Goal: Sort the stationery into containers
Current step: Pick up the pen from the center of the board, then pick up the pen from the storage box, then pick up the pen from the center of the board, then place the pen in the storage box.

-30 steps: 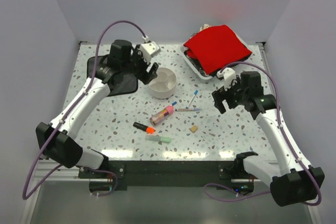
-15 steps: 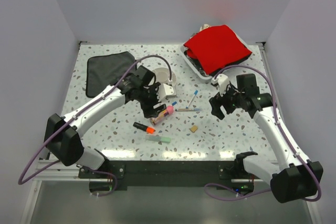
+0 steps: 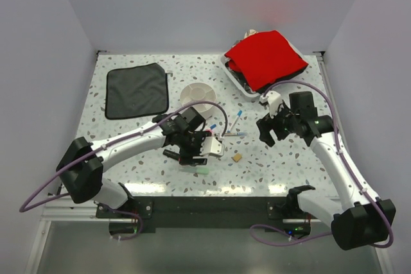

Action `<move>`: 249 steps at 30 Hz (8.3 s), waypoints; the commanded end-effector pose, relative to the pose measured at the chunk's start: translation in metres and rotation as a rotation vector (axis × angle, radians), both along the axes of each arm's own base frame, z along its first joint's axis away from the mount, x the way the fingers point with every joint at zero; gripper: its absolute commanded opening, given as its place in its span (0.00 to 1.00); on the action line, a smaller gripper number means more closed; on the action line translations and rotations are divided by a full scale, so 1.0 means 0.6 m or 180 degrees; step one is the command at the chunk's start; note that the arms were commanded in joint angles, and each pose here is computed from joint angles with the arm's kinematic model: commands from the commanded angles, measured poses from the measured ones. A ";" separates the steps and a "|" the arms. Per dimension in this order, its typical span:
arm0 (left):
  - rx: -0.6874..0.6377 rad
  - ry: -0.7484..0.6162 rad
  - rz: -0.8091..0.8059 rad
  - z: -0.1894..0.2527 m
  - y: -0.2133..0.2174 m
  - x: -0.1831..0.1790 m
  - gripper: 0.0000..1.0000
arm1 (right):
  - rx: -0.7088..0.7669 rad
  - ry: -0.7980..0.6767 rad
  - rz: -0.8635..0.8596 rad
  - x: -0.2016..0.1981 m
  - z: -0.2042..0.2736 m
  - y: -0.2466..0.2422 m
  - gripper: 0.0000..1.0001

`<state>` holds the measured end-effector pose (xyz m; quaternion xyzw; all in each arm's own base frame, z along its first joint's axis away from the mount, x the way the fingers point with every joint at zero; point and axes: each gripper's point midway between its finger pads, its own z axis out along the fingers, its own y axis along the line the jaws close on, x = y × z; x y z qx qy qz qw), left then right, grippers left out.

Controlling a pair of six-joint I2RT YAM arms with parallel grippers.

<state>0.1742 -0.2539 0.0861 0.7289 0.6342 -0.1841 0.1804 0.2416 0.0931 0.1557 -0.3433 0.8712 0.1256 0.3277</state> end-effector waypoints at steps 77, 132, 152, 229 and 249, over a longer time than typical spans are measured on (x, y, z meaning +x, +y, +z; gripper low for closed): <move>-0.3733 -0.1374 0.2617 0.300 0.054 0.507 0.00 | 0.0166 -0.0460 -0.0948 0.193 0.135 -0.011 0.85; -0.0713 0.0058 -0.0345 0.150 0.124 0.013 0.84 | 0.0328 -0.0222 -0.0212 0.109 0.064 0.026 0.93; 0.0003 0.0245 -0.0034 -0.053 0.087 0.010 0.65 | 0.0210 -0.0223 -0.0027 0.074 0.052 0.019 0.97; -0.3678 -0.0684 0.1619 0.387 0.017 0.440 0.00 | 0.0017 -0.0058 -0.0310 0.167 0.066 0.011 0.95; -0.3746 -0.0033 0.2581 0.257 0.078 0.475 0.00 | 0.0020 -0.0002 -0.0339 0.163 0.050 0.010 0.95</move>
